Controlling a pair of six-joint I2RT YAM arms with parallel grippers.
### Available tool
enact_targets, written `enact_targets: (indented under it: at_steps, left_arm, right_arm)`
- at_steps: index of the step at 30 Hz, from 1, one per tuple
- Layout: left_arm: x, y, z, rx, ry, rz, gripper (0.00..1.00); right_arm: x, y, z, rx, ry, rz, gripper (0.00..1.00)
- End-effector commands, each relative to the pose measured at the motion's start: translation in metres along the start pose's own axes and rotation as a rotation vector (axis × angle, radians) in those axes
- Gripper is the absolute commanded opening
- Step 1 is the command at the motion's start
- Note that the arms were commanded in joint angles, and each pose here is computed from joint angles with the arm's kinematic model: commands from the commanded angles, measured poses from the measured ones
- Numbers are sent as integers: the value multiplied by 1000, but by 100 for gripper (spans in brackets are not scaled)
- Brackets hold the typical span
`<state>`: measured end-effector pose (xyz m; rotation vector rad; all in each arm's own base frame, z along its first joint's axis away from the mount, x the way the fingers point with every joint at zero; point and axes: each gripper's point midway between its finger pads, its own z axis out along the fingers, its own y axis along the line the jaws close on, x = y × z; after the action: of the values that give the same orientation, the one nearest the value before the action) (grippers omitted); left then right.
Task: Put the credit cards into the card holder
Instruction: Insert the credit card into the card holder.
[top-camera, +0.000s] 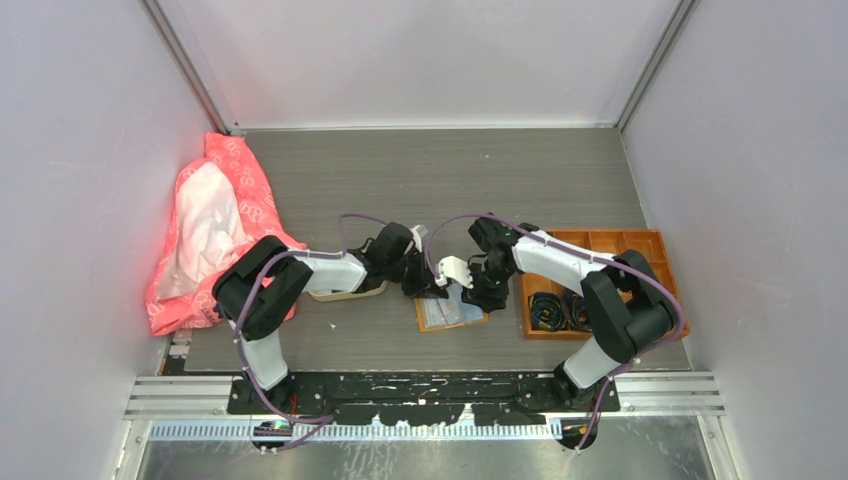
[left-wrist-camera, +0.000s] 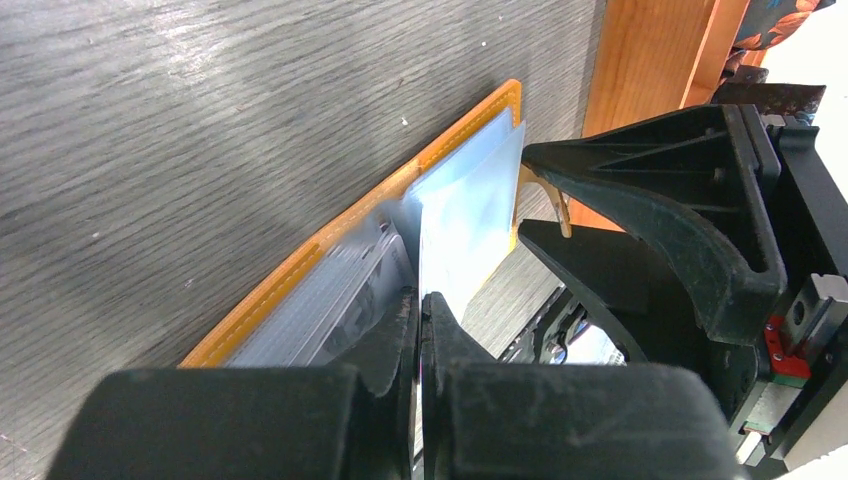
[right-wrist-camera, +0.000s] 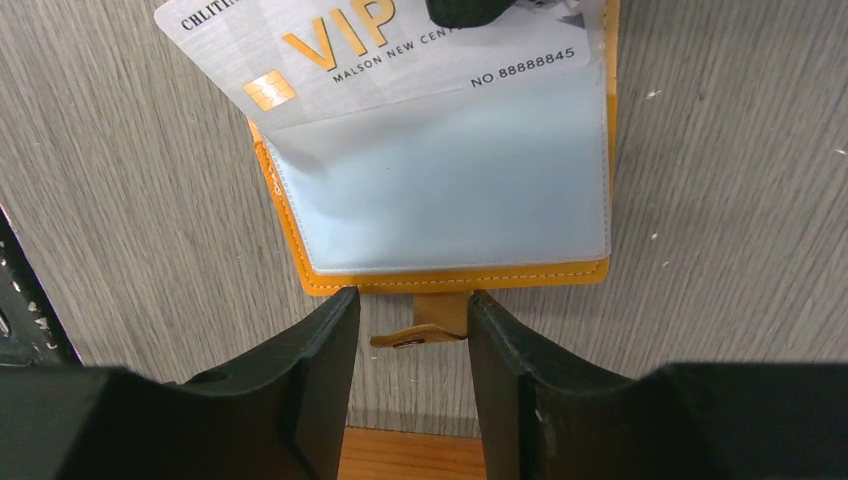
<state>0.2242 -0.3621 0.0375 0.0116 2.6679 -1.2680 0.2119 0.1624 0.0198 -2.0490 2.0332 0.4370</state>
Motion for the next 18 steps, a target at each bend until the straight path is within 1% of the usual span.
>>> enact_targets:
  at_steps: [1, 7, 18]
  left_arm:
    - [8, 12, 2, -45, 49, -4, 0]
    - [1, 7, 5, -21, 50, 59, 0]
    - [-7, 11, 10, -17, 42, 156, 0]
  right_arm:
    - [-8, -2, -3, -3, -19, -18, 49]
    - [-9, -2, -3, -3, -19, -18, 49]
    - [-14, -3, -7, 5, -42, -9, 51]
